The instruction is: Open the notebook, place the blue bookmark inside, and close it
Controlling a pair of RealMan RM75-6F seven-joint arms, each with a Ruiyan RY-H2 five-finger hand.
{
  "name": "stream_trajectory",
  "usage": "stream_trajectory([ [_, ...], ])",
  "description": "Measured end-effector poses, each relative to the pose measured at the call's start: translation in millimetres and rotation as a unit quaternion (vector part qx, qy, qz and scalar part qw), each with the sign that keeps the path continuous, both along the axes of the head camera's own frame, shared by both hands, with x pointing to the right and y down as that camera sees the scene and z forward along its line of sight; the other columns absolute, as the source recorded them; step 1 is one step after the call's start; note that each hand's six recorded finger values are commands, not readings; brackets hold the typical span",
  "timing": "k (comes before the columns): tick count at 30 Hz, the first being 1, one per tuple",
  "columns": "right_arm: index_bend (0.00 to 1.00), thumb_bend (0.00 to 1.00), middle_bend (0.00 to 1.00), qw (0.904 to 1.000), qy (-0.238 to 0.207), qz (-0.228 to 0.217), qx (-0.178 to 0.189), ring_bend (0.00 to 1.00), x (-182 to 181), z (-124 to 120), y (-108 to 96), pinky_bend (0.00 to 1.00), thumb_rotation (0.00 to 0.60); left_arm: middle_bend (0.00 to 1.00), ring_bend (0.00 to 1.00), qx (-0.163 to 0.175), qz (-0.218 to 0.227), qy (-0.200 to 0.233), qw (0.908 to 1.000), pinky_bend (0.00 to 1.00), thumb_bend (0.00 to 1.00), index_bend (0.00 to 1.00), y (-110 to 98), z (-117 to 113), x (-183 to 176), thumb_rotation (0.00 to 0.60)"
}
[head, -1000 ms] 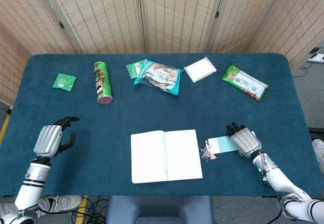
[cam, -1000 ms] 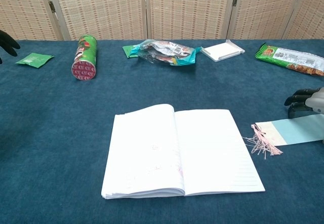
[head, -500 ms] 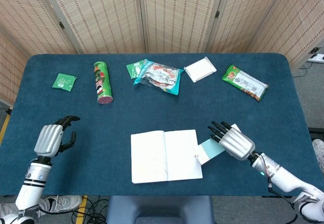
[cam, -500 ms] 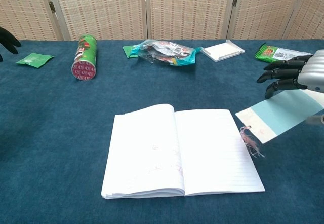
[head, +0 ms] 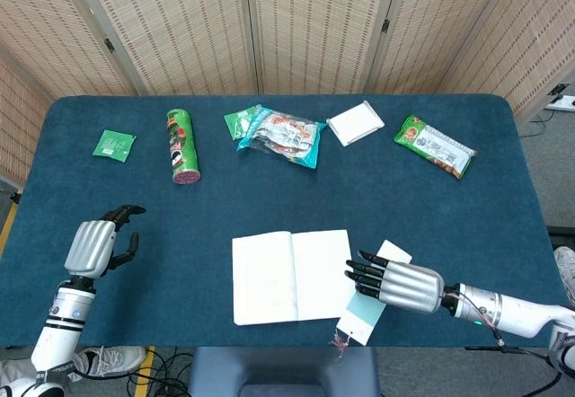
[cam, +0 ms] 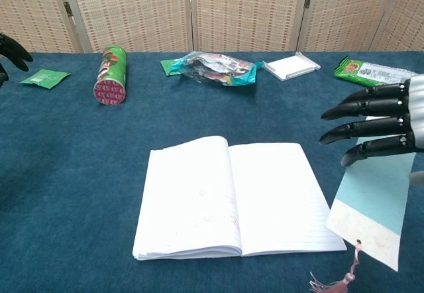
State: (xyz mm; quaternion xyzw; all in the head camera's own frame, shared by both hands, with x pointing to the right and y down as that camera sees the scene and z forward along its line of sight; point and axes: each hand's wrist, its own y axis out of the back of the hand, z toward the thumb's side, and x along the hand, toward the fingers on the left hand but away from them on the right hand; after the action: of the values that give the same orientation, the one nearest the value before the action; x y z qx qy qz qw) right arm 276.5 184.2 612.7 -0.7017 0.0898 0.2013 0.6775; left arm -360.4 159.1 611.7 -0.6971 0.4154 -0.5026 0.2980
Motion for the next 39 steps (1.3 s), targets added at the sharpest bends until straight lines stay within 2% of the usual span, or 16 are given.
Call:
stream_trajectory([
  [12, 0.39, 0.16, 0.16, 0.9943, 0.002, -0.106, 0.009, 0.05, -39, 34, -8, 0.1, 0.6, 0.32, 0.38, -0.001, -0.009, -0.008, 0.9999, 0.67, 0.58, 0.29, 2, -1, -9, 0.6],
  [18, 0.39, 0.16, 0.16, 0.9901, 0.003, -0.14, 0.014, 0.03, -57, 53, -10, 0.01, 0.6, 0.32, 0.38, -0.004, -0.009, -0.008, 0.9999, 0.67, 0.58, 0.29, 4, 0, -10, 0.6],
  [21, 0.4, 0.16, 0.16, 0.9881, 0.005, -0.153, 0.017, 0.02, -64, 63, -12, 0.0, 0.6, 0.32, 0.38, -0.003, -0.01, -0.01, 0.9999, 0.67, 0.58, 0.29, 4, -1, -11, 0.6],
  [31, 0.4, 0.16, 0.15, 0.9841, 0.003, -0.175, 0.028, 0.0, -89, 83, -26, 0.0, 0.6, 0.32, 0.38, -0.003, -0.016, -0.017, 0.9997, 0.67, 0.58, 0.29, 3, -2, -18, 0.6],
  [39, 0.4, 0.16, 0.08, 0.9851, -0.007, -0.166, 0.044, 0.0, -109, 91, -39, 0.0, 0.6, 0.32, 0.38, -0.005, -0.019, -0.019, 0.9996, 0.67, 0.58, 0.29, 4, -1, -20, 0.6],
])
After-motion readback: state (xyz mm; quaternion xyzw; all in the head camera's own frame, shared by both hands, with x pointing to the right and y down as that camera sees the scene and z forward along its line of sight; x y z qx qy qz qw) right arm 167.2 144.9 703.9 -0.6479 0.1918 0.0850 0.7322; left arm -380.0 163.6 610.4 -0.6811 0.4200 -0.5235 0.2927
